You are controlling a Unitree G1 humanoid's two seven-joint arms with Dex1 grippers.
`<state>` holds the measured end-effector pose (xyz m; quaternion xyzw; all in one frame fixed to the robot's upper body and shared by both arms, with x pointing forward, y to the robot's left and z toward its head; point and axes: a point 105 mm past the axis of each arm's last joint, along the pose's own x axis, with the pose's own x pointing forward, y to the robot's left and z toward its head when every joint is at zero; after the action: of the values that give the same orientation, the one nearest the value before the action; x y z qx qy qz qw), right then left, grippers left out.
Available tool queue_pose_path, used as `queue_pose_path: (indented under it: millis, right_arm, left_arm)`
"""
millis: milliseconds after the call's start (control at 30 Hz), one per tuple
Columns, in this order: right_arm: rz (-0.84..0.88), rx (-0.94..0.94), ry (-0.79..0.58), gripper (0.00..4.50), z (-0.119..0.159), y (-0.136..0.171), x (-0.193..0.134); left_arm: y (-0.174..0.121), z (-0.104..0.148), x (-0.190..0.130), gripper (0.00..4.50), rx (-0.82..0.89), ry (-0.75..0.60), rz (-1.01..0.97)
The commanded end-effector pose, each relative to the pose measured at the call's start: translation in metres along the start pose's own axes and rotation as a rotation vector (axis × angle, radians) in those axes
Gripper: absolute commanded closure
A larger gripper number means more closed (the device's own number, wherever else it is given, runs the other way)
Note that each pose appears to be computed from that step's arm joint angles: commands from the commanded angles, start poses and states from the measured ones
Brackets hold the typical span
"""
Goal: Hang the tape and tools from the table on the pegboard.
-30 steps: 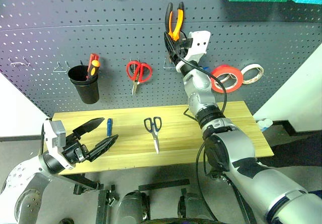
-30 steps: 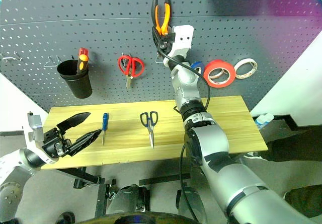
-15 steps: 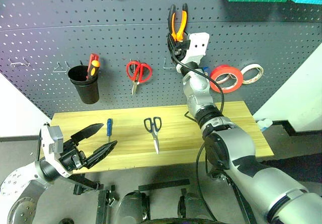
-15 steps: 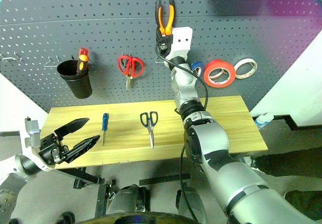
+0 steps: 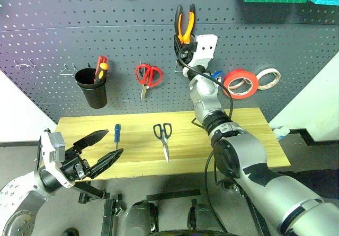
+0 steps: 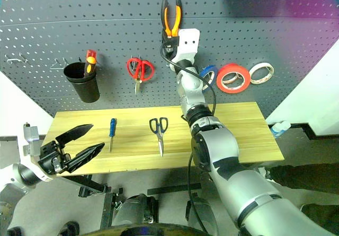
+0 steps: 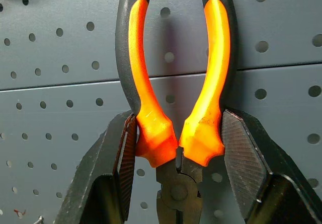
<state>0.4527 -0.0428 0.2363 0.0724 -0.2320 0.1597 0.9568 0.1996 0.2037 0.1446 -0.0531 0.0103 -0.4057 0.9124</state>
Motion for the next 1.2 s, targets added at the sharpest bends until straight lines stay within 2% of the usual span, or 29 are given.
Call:
queue_pose_path:
  millis: [33,433,1200]
  right_arm:
    - [0.025,-0.012,-0.073,2.37,0.024,0.009,0.012]
    - [0.015,-0.024,-0.083,2.37,0.026,0.004,0.011]
    - [-0.019,-0.095,-0.031,2.37,0.004,-0.008,-0.005]
  left_arm:
    - [-0.005,0.008,-0.002,0.00,0.032,-0.011,-0.013]
    - [-0.013,0.004,-0.011,0.00,0.003,0.007,-0.004]
    - [-0.025,0.000,-0.020,0.00,-0.051,0.042,-0.013]
